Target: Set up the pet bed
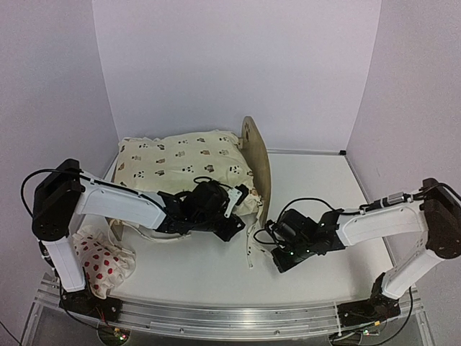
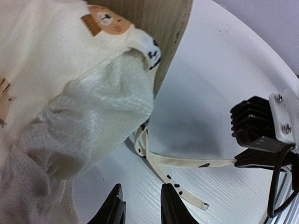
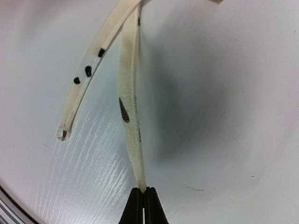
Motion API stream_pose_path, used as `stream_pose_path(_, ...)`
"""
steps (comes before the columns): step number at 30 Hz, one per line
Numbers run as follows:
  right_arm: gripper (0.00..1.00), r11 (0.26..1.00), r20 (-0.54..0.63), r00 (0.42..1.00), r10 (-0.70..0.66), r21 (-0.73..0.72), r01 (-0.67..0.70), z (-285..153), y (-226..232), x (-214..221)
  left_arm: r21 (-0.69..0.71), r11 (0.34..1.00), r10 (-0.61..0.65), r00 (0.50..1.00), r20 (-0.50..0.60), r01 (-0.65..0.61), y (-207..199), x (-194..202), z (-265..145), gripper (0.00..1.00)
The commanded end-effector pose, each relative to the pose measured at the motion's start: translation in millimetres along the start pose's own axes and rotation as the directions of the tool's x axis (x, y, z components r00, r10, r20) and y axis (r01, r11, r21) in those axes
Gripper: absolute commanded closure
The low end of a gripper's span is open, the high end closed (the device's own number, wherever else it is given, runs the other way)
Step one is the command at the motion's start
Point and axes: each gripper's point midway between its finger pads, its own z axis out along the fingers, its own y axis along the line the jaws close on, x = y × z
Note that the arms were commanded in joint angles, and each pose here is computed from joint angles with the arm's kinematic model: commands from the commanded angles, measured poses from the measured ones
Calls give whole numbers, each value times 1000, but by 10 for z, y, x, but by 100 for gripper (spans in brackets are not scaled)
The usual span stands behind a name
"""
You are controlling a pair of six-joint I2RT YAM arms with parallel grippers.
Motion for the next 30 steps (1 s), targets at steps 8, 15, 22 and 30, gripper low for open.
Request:
stream_pose_path(8, 100, 996, 164, 985, 53, 68, -65, -344, -312, -375, 76, 996, 41, 991, 124, -51, -258, -461, 222, 70)
stream_pose_path(15, 100, 993, 213, 974, 71, 74, -88, -456, -407, -521, 31, 999, 40, 990, 132, -44, -202, -517, 419, 67)
stream_pose_path(22, 100, 994, 216, 973, 82, 59, -97, -480, -428, -513, -48, 999, 7, 989, 147, 0, -73, -559, 599, 65)
stream_pose_path(30, 100, 995, 214, 974, 80, 45, -91, -492, -421, -492, -120, 992, -12, 982, 189, 35, 70, -569, 658, 71)
